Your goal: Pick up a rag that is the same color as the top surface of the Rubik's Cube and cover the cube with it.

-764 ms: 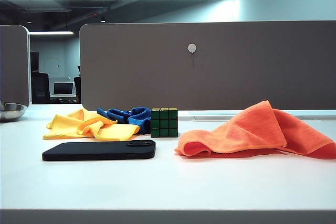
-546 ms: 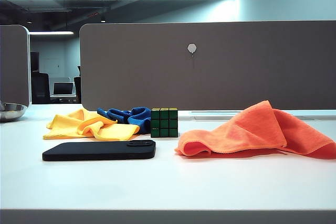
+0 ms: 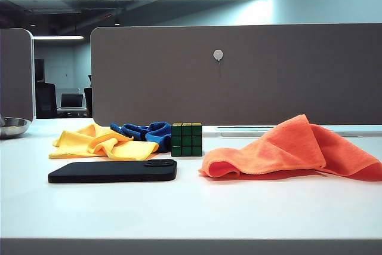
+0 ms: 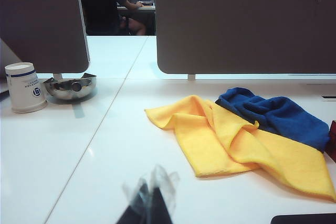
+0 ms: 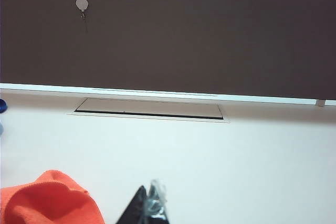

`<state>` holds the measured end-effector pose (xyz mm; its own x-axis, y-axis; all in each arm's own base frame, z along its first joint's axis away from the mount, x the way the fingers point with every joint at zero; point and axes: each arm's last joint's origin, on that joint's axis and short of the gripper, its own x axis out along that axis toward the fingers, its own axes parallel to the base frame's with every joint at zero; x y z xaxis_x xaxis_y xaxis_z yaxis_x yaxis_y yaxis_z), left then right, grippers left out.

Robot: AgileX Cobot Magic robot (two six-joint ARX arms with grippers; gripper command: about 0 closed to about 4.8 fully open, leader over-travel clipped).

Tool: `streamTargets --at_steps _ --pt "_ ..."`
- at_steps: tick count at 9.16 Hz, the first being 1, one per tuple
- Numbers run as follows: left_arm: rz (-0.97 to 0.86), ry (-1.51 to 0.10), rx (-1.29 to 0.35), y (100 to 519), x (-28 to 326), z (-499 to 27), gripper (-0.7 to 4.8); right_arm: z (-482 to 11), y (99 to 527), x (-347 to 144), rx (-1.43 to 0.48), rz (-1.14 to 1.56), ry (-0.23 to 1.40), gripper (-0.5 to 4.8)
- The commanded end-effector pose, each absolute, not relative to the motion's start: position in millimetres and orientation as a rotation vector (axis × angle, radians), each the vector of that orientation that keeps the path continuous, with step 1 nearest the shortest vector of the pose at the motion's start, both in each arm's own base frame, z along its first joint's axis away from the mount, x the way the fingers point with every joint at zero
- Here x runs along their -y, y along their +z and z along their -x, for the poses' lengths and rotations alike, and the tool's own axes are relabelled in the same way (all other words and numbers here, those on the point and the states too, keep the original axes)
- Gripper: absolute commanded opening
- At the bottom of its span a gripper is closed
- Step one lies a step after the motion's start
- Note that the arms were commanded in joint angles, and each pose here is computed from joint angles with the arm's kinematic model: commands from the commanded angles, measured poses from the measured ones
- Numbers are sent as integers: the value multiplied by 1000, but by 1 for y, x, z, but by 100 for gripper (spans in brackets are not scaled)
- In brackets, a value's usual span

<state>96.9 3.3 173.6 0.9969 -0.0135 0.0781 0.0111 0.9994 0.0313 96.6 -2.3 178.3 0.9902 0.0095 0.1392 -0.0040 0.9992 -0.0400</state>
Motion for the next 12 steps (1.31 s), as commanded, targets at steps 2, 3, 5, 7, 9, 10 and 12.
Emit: streamTargets --at_steps 2,3,5,7,9,10,12 --pt "-31 -13 93 176 -3 -97 -5 -97 178 2 150 40 5 -1" --pt "-31 -13 93 176 -3 -97 -5 -97 178 2 149 40 5 -1" --pt "-31 -13 93 176 -3 -97 -5 -97 178 2 149 40 5 -1" --pt "-31 -13 93 176 -3 -97 -5 -97 177 2 134 39 6 -1" --pt "27 -16 97 176 -3 -97 -5 -97 173 2 99 38 7 -1" --pt "47 -18 99 176 -3 -97 -5 -97 174 2 101 38 7 -1" --pt "40 -101 122 179 -1 -96 -5 -97 175 2 112 39 10 -1"
